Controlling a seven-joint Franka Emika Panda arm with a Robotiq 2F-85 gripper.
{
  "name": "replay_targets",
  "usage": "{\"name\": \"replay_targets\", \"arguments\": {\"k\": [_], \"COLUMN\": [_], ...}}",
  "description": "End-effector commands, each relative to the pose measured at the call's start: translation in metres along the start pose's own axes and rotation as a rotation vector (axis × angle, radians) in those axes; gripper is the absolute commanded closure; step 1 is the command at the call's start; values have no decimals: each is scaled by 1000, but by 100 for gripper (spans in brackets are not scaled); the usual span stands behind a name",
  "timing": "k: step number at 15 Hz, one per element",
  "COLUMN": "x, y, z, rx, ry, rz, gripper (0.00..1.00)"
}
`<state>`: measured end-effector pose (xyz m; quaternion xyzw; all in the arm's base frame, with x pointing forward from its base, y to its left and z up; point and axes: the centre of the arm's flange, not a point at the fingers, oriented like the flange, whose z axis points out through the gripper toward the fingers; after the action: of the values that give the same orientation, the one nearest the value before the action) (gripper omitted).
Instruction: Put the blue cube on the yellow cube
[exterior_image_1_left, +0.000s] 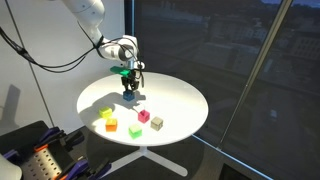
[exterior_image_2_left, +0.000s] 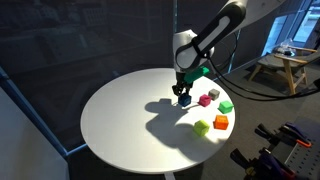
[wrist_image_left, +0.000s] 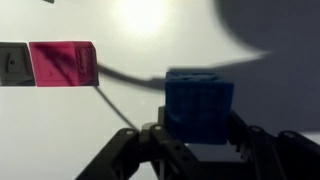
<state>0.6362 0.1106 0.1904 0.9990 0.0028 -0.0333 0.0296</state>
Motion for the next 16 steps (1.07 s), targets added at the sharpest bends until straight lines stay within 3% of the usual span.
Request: {"name": "replay_targets", "arguments": {"k": [1,16], "x": [-9,-65], "y": [1,-18], "z": [-28,-48], "rx": [-4,5], "ry": [-10,-40], "rz": [-14,-165], "gripper": [68,68]}}
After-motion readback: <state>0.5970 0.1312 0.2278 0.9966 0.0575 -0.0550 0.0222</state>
